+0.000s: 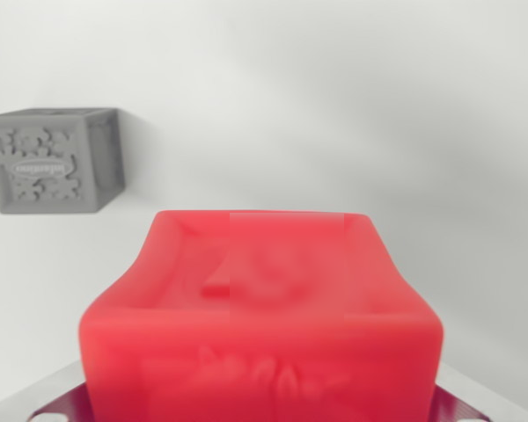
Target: Destack cube
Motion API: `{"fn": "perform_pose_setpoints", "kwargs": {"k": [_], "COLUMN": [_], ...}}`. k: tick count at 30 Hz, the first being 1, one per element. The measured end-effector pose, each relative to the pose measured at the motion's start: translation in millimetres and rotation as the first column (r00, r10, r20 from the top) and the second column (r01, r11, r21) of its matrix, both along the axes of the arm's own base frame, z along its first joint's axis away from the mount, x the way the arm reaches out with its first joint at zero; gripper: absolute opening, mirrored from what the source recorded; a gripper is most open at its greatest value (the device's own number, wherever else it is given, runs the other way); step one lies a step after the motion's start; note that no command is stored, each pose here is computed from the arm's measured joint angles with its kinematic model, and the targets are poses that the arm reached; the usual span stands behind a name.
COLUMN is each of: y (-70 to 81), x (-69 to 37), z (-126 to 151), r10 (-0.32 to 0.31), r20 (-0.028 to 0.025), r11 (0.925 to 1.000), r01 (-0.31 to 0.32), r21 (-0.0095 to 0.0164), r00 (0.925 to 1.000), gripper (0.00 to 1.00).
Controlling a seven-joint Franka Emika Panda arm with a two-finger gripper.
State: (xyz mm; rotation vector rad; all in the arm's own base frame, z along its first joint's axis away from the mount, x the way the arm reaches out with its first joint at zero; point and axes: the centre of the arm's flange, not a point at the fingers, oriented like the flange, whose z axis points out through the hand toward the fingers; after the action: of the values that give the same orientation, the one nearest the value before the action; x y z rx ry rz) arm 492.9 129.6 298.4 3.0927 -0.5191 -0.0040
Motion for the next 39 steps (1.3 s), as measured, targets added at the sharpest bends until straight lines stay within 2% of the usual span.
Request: {"fn": "perform_pose_setpoints", "kwargs": {"k": [39], "y": [-68.3], "x": [31.4], "z": [-8], "r10": [-0.015], "r20": [0.0004], "r11": [0.9999], "r01": [0.015], "r21": [0.0008], "r00": [0.9999], "gripper": [0.00]}}
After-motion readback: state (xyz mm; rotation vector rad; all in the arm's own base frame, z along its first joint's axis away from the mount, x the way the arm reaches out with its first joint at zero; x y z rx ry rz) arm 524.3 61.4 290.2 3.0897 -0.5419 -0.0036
